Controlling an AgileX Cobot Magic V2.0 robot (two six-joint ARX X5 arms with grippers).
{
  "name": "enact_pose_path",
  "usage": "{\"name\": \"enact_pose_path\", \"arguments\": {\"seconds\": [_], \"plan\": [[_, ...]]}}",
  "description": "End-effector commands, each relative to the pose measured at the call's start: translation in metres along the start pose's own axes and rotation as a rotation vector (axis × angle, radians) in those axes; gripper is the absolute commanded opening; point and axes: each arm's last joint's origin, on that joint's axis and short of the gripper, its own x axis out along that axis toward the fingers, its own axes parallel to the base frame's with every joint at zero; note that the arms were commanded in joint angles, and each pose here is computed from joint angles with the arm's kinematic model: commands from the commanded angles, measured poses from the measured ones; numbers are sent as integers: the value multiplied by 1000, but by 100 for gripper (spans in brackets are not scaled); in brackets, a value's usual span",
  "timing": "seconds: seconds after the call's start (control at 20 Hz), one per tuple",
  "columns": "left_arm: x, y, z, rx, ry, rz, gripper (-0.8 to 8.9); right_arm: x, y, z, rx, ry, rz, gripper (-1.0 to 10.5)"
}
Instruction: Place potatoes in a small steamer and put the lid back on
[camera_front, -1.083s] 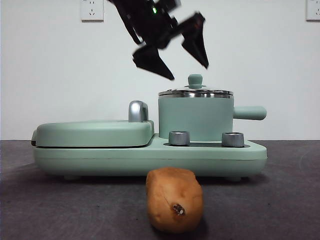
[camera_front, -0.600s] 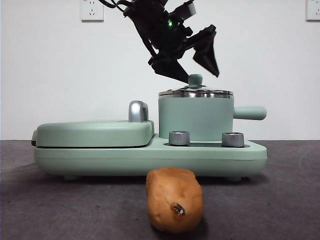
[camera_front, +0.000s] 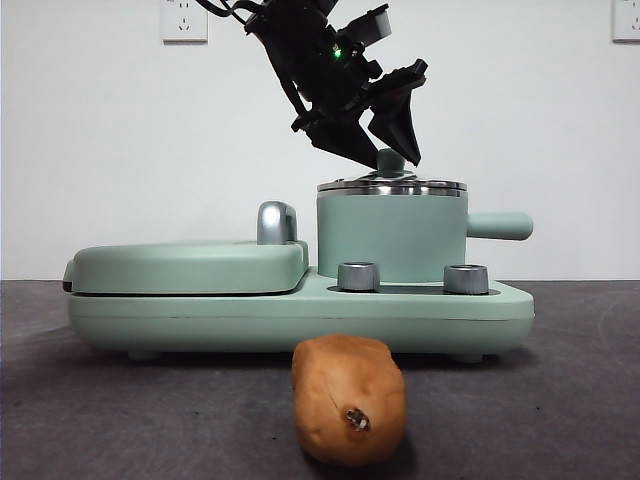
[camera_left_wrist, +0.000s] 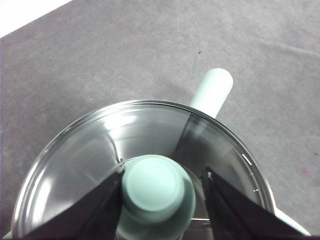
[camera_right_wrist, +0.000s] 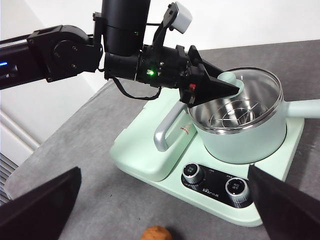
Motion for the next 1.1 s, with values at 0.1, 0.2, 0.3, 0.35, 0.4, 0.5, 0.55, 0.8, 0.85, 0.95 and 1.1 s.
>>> {"name": "enact_pose_path", "arguments": {"seconds": [0.1,0.2,0.3,0.35,0.4,0.5,0.55,0.8,0.85,0.95,1.1], "plan": [[5,-3,4,33,-14,-3,137,-1,2,4,-22,-11,4,555],[5,-3,5,33,-20,-1,82,-1,2,4,-22,-11,4,555],[5,-2,7,36,-38,1,66,-1,2,4,-22,-11,4,555],[5,-3,8,35,-50,2,66,-1,2,4,-22,-12,4,555],[5,-3,10,31,-63,4,66,-1,2,4,-23,-12,4,555],[-1,-3,15,30,-83,6,66,-1,1,4,-22,-19,-26,554],[-6,-3,20,8,-89,6,66,-1,0,4,-18,-26,-63,554],[-36,-5,46,-21,-69,5,57,2,-4,4,34,-6,-124,553],[-45,-5,52,-21,-60,6,57,4,-6,5,56,9,-145,546],[-59,-4,59,-26,-53,11,56,10,-10,6,88,57,-167,544],[-80,3,63,-25,-54,32,54,25,-13,9,128,154,-165,544]]}}
